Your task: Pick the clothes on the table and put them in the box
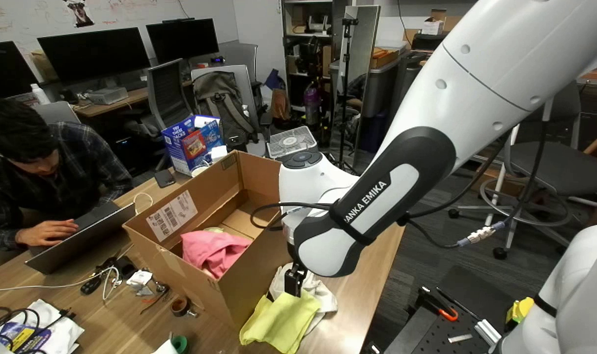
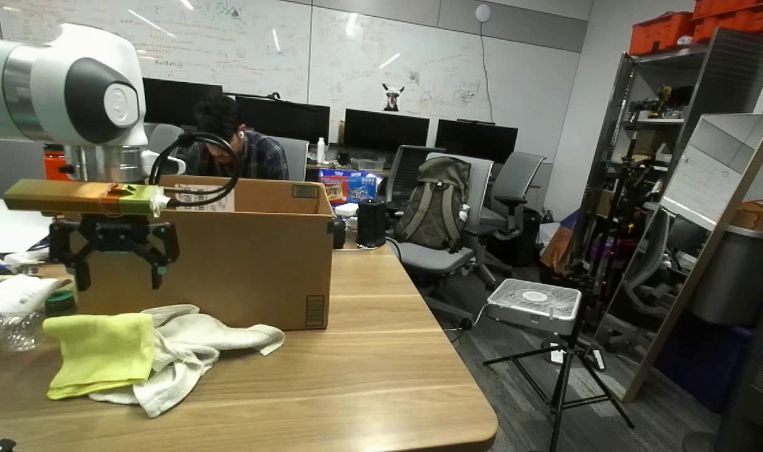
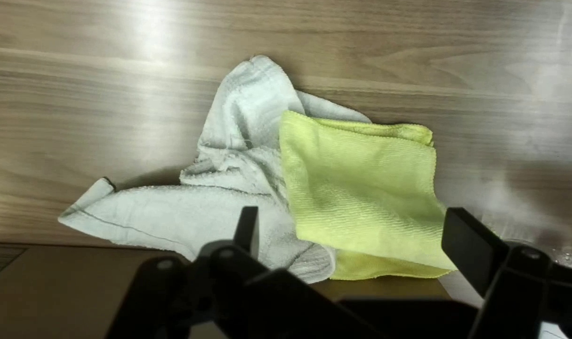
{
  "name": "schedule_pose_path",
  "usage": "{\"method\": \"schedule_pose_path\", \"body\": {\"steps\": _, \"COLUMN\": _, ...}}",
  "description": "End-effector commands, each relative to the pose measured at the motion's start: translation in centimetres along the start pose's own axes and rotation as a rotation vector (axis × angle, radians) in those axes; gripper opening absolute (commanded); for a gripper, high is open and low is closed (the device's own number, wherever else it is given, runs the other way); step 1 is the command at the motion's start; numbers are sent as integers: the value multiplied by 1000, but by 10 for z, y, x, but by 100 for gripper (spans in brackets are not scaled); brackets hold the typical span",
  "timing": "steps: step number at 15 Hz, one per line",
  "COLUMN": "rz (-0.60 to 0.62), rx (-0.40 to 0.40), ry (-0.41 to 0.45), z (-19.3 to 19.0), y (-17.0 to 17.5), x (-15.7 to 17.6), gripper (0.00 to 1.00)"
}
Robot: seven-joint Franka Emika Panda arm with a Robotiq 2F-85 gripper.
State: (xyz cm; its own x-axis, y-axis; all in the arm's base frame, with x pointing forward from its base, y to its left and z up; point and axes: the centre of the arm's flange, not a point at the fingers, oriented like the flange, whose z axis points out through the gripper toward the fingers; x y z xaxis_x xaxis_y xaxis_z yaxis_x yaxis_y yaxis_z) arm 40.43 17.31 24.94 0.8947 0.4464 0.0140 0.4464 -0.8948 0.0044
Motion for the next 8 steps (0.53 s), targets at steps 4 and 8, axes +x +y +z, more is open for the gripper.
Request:
{"method": "schedule_pose_path", "body": {"steps": 4, "rz": -38, "rx": 45, "ry": 90, "z": 17, "y": -16, "x": 8, "gripper": 100}}
{"method": "schedule_pose_path", "body": {"steps": 8, "rz": -51, "rx": 31, "ry": 105, "z": 28, "y": -15, "x": 9, "gripper": 100}}
